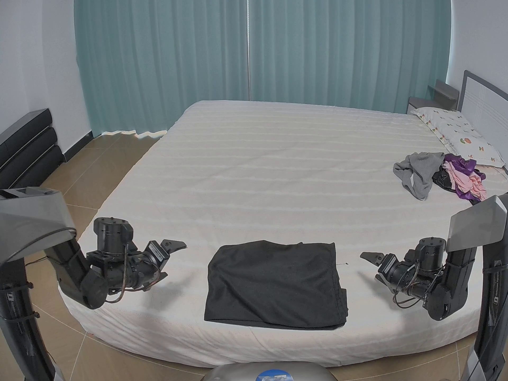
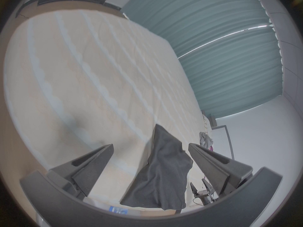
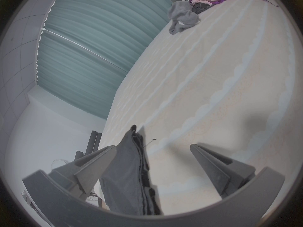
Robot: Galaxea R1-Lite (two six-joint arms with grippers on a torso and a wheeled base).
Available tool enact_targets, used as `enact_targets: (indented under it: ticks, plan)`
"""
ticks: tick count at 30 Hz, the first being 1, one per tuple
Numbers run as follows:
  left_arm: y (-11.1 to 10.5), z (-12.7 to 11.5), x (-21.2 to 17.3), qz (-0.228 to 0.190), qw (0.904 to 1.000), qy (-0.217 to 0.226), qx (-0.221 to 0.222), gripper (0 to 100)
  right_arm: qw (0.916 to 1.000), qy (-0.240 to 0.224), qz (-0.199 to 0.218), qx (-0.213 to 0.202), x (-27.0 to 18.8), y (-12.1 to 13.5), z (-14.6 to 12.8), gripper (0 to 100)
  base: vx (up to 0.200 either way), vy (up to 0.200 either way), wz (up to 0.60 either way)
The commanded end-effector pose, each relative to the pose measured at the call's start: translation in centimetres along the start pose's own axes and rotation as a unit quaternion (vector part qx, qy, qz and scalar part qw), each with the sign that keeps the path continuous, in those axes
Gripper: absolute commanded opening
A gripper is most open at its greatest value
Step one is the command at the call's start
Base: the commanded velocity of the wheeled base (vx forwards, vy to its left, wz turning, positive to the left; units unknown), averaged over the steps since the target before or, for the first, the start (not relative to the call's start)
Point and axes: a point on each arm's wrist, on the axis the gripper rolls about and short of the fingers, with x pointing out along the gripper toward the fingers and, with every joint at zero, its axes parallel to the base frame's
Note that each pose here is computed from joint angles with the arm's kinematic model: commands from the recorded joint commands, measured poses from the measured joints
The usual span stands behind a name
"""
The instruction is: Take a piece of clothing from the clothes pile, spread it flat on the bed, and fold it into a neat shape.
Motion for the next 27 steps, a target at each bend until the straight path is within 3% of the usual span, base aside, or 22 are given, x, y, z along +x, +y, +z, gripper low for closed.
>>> enact_targets:
  ticks: [1,5,8,12,16,19,20,21,22,25,27]
  plan:
    - [-1.3,1.1,-7.1,-0.042,0.9952,-0.075,0.047,100,0.9987,-0.027,0.035,-0.024,-4.4,3.4,0.9,100,0.0,0.0,0.0]
    - [-3.2,0.9,-11.9,-0.06,0.9817,-0.157,0.09,100,0.9937,-0.062,0.062,-0.07,-9.4,5.5,1.4,100,0.0,0.0,0.0]
    - [-4.2,0.4,-15.5,-0.073,0.9653,-0.219,0.122,100,0.9824,-0.111,0.073,-0.131,-13.5,6.7,1.6,100,0.0,0.0,0.0]
    - [-4.4,-1.2,-19.8,-0.078,0.9422,-0.268,0.185,100,0.9547,-0.193,0.081,-0.212,-18.3,8.1,1.5,100,0.0,0.0,0.0]
    - [-4.7,-2.6,-24.2,-0.082,0.9132,-0.327,0.229,100,0.9254,-0.264,0.075,-0.262,-22.5,9.0,1.5,100,0.0,0.0,0.0]
    - [-4.5,-4.0,-27.4,-0.082,0.8945,-0.354,0.261,100,0.9031,-0.291,0.072,-0.307,-25.5,9.2,0.7,100,0.0,0.0,0.0]
    - [-4.5,-4.1,-27.5,-0.081,0.8933,-0.355,0.263,100,0.9024,-0.291,0.072,-0.309,-25.6,9.2,0.6,100,0.0,0.0,0.0]
    - [-4.1,-5.0,-29.2,-0.073,0.8829,-0.367,0.283,100,0.8899,-0.303,0.069,-0.333,-27.3,9.1,-0.1,100,0.0,0.0,0.0]
    - [-3.9,-5.5,-30.2,-0.069,0.8776,-0.374,0.292,100,0.8847,-0.308,0.069,-0.343,-28.2,9.0,-0.6,100,0.0,0.0,0.0]
    - [-3.3,-6.9,-32.6,-0.067,0.8653,-0.391,0.306,100,0.8764,-0.315,0.068,-0.357,-30.7,8.8,-1.8,100,0.0,0.0,0.0]
    - [-2.8,-7.8,-33.8,-0.063,0.8596,-0.396,0.316,100,0.8786,-0.31,0.065,-0.358,-32.4,8.6,-2.6,100,0.0,0.0,0.0]
